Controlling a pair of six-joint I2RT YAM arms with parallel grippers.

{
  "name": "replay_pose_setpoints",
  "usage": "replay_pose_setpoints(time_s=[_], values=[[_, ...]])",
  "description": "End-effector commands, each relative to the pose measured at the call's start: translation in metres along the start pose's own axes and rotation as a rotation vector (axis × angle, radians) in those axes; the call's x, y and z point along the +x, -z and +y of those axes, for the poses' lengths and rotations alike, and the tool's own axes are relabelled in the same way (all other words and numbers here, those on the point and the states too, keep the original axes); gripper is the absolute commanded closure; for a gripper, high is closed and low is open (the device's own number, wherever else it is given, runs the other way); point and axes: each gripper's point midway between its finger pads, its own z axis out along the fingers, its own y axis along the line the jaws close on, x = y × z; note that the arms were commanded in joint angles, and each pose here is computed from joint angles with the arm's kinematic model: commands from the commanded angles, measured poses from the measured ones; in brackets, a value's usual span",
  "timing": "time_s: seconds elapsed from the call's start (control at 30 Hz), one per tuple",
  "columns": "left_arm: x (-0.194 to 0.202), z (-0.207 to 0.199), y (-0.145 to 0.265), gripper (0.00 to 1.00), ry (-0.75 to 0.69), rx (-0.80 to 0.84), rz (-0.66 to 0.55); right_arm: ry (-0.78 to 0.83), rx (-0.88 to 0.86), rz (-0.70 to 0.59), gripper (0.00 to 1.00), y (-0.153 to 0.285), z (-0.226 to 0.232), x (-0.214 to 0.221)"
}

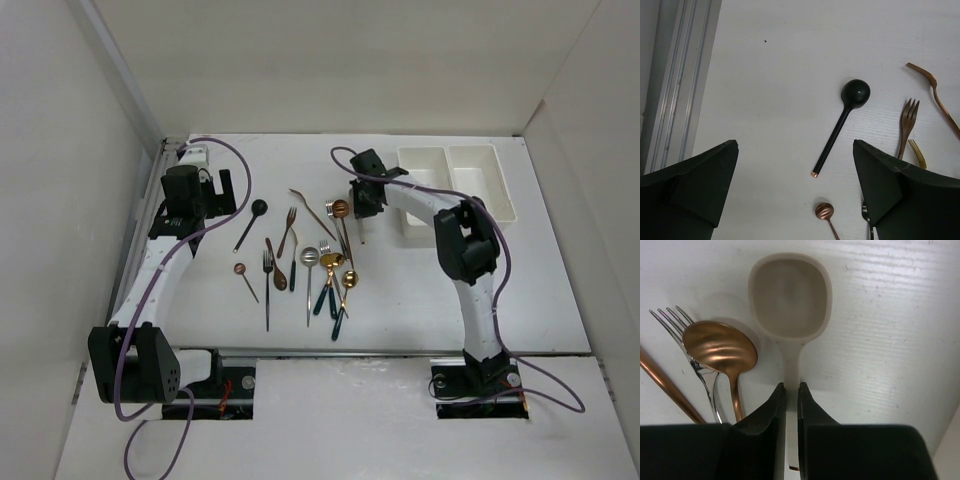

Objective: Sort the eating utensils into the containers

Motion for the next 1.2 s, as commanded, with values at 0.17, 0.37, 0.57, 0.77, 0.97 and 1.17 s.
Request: replay_pose_setpoints(time_s=[0.17, 0.37, 0.57, 0.77, 0.97, 1.17], values=[[-0.017, -0.005, 0.005, 0.0, -0.013, 0.034, -0.088, 0.177, -0.06, -0.288, 1.0, 0.09, 0.019, -0.112], [-0.023, -0.023, 0.005, 0.0, -0.129, 0.155, -0.085, 0.234, -0.064, -0.576, 1.0, 0.22, -0.035, -0.177], [-0.022, -0.03, 0.0, 0.01, -0.13, 0.192, -0.082, 0.141, 0.078, -0.351, 1.0, 0.162, -0.144, -0.142], [-0.014, -0.033, -0.006, 0.02, -0.146, 0.2, -0.063, 0.142, 0.095, -0.24, 1.0, 0.111, -0.158, -0.112], [-0.014, -0.033, -0.006, 0.02, -0.155, 0.2, -0.064, 0.124, 0.054, -0.188, 0.88, 0.077, -0.154, -0.095], [-0.004, -0.032, -0.008, 0.02, -0.155, 0.2, -0.024, 0.106, 0.057, -0.236, 0.37, 0.106, -0.15, -0.114]])
